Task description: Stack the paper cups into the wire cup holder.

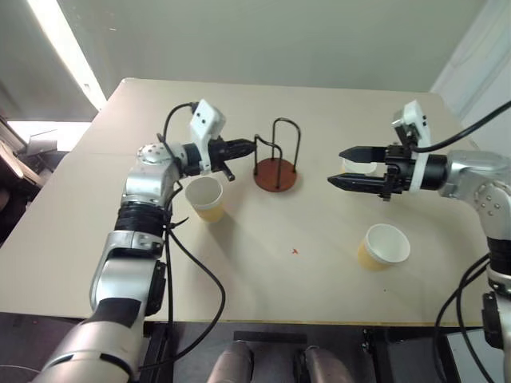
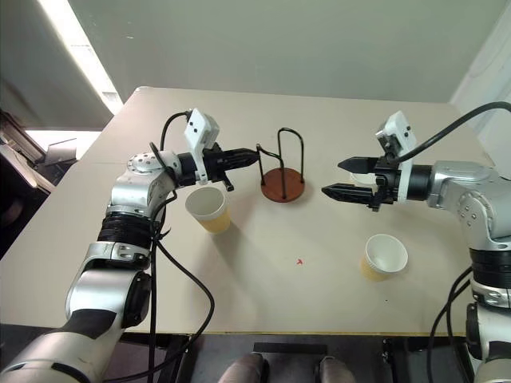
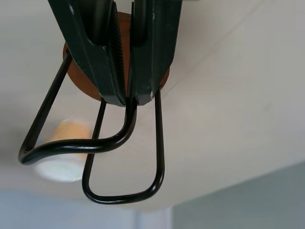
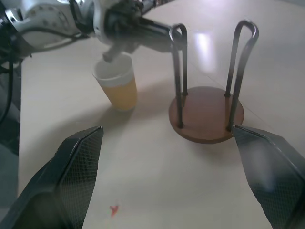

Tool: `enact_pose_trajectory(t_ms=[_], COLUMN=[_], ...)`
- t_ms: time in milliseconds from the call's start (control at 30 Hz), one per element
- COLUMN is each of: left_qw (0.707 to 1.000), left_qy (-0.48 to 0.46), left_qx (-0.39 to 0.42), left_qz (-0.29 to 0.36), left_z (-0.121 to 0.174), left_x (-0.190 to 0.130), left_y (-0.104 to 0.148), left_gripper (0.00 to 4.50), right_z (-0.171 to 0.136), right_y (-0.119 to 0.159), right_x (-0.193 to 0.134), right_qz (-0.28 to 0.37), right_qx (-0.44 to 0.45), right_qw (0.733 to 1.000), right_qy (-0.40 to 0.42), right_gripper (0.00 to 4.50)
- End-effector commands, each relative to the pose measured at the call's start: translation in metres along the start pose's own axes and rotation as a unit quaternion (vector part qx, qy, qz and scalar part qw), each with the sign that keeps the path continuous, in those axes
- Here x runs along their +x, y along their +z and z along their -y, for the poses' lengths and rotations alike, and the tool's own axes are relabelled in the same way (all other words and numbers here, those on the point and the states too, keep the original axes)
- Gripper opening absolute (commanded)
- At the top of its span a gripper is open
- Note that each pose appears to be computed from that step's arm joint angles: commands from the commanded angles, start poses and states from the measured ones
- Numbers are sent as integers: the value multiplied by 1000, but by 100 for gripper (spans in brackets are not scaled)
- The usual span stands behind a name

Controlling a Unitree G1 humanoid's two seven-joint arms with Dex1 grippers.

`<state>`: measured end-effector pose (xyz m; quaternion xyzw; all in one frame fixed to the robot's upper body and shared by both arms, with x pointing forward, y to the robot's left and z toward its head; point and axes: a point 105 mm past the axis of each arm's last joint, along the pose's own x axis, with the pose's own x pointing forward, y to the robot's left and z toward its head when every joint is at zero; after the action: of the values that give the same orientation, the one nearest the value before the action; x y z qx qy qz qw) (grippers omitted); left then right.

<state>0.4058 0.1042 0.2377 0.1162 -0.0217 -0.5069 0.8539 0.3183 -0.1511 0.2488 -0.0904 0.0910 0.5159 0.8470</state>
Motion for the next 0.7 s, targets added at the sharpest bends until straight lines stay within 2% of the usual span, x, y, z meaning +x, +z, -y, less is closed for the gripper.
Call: enact_pose_trajectory(t_ms=[33,167,267,533,700], left_qw=[997,988,985,975,967], left_qy=[-66,-146,-170,-219,-254], left_qx=[29,40,38,31,16], left_qz=[18,-13,-19,-27,-35], left_z=[21,45,50,66,87], left_x=[5,7,8,12,18], left_y=[24,16,14,3,-10], left_gripper=[4,4,4,4,4], right_z=[-6,-8,-13,-25,-30], right_y=[14,8,6,10,11], right_x=[-19,-47,-60,-74,-76], right_qz=[6,-27,-40,-48,-46], right_qx=[-27,-31,-28,-27,-26], right_qw=[1000,999,998,997,997], right_qy=[-9,-35,-46,-59,-62], right_gripper=[450,450,450,450,450])
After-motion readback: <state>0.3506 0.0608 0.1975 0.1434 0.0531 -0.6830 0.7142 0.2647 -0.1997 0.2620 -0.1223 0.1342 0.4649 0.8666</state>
